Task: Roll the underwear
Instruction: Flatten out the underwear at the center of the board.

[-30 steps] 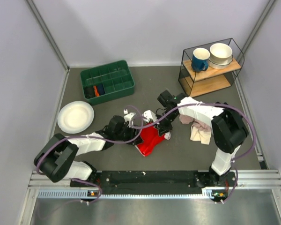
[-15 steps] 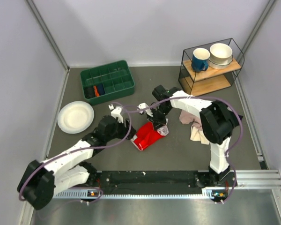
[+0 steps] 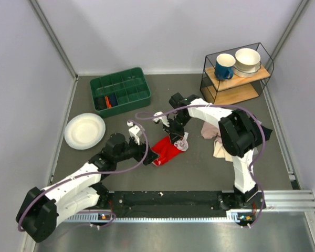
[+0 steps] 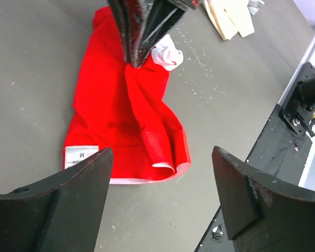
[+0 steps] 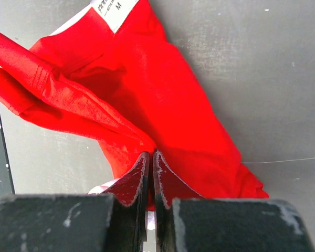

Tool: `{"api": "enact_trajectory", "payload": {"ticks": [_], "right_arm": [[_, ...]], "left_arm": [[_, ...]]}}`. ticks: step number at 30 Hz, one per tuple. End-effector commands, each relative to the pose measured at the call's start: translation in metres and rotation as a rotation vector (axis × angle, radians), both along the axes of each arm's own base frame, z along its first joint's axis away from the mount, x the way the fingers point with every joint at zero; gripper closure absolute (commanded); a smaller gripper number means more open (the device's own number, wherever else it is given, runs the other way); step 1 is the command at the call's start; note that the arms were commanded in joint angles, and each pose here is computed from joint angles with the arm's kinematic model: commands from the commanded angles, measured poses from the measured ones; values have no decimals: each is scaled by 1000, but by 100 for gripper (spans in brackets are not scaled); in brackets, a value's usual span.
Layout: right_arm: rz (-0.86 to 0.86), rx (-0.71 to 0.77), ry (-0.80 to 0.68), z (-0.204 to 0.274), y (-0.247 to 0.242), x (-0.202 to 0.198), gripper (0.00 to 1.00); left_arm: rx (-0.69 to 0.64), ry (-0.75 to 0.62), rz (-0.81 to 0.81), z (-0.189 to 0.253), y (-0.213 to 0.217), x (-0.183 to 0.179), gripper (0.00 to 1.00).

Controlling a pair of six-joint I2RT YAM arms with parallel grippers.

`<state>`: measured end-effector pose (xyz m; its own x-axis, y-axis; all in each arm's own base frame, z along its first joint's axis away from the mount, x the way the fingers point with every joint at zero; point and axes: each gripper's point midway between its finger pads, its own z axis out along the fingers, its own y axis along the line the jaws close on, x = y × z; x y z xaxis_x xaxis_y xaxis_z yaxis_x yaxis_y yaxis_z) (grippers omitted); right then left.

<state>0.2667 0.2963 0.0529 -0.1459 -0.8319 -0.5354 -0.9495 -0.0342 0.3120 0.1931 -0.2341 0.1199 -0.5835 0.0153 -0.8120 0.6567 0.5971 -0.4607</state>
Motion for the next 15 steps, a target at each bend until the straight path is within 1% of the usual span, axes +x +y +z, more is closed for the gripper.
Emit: {"api": "enact_trajectory", "payload": {"ticks": [1,3,4,5,6,7,8,10,14,15], "right_arm": [[-22,37,-5,11,6,13,100],[-23,38,0,10,8,12,100],[-23,40,-1,11,8,13,100],[-22,40,2,10,8,12,100],[-22,42,3,11,8,12,100],[-22,42,3,11,8,12,100],[-22,41,3,11,8,12,100],[-23,42,3,11,8,13,100],[-24,44,5,11,9,13,100],[-25,43,6,11,9,13,100]], "left_arm": [[-57,-111,-133,23,-22,-3,13],[-27,-97,-153,19,-27,-5,7],[-13,-100,-168,19,-31,-7,5],[12,-119,-154,22,-32,-2,4],[35,-110,-152,17,-32,-1,4],[67,-91,-160,11,-33,-5,4],[88,-109,-157,15,-34,-1,4],[153,-87,-151,3,-34,-1,4],[207,-84,-161,-3,-41,-2,6],[226,-71,-163,-9,-41,-2,8]]}}
